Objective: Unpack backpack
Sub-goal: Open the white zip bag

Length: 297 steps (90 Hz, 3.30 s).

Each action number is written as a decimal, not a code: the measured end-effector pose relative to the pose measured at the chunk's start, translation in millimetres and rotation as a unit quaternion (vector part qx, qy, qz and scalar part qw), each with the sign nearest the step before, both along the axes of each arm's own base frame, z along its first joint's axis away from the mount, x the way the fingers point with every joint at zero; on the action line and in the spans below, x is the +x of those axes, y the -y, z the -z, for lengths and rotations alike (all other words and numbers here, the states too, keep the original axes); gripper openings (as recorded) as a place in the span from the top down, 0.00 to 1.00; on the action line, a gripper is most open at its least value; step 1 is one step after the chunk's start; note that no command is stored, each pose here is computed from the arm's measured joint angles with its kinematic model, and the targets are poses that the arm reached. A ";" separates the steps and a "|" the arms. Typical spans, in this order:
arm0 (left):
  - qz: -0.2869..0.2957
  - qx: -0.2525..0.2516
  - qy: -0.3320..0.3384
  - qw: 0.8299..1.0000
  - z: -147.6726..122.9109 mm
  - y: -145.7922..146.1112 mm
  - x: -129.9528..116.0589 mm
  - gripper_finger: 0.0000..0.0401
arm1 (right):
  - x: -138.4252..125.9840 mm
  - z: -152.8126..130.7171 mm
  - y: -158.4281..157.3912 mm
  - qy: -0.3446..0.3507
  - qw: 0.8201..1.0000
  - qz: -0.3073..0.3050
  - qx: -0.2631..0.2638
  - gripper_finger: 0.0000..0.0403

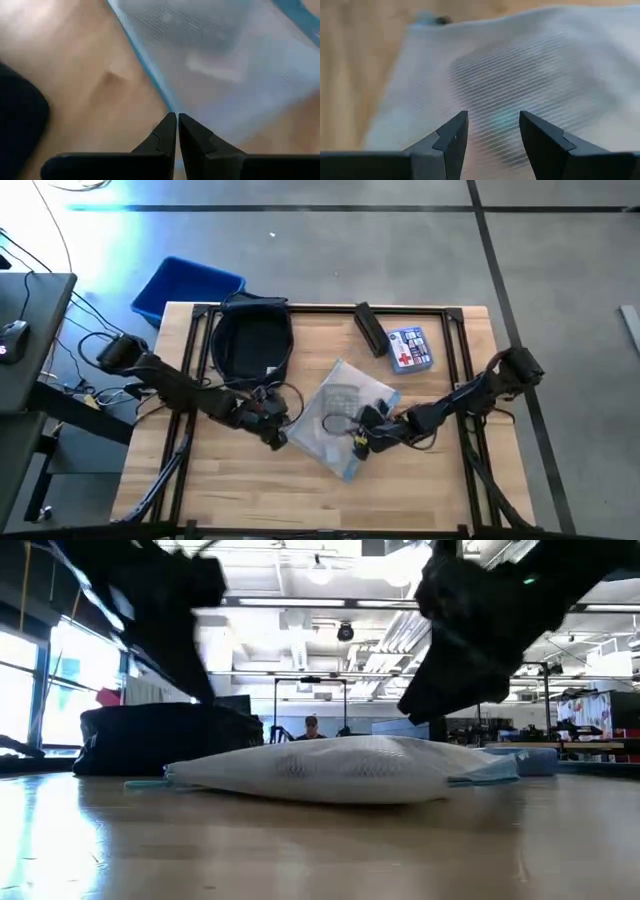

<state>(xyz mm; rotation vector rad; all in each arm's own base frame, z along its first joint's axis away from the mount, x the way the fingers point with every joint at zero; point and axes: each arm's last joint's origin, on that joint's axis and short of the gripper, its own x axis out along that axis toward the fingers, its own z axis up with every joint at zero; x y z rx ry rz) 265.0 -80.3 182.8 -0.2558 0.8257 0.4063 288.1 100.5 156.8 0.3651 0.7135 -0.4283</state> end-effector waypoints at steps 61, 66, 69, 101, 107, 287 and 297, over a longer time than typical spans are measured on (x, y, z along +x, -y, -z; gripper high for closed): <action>-0.017 0.126 -0.066 0.990 20.7 -73.7 73.5 1.00 | -8.6 24.1 19.4 -0.142 0.989 -0.002 0.037 0.59; -0.024 0.148 -0.069 0.986 7.3 -65.7 69.0 1.00 | -9.4 24.1 16.9 -0.140 0.990 -0.002 0.033 0.59; -0.025 0.152 -0.071 0.985 0.7 -61.1 64.8 1.00 | -9.7 24.1 16.2 -0.141 0.990 -0.003 0.032 0.59; 0.049 0.031 -0.157 0.986 -11.8 8.1 12.4 0.99 | -9.9 24.0 16.1 -0.136 0.990 0.004 0.021 0.59; 0.036 0.013 -0.167 0.985 -3.6 8.2 6.9 0.96 | -10.0 24.1 16.1 -0.136 0.991 0.004 0.020 0.59; 0.101 -0.149 0.283 0.942 -6.8 -95.2 45.1 0.53 | 26.0 13.4 1.4 0.024 0.980 -0.077 -0.180 0.59; 0.086 -0.176 0.242 0.950 0.9 -90.8 42.3 0.53 | 30.1 19.6 10.1 0.018 0.987 -0.076 -0.138 0.59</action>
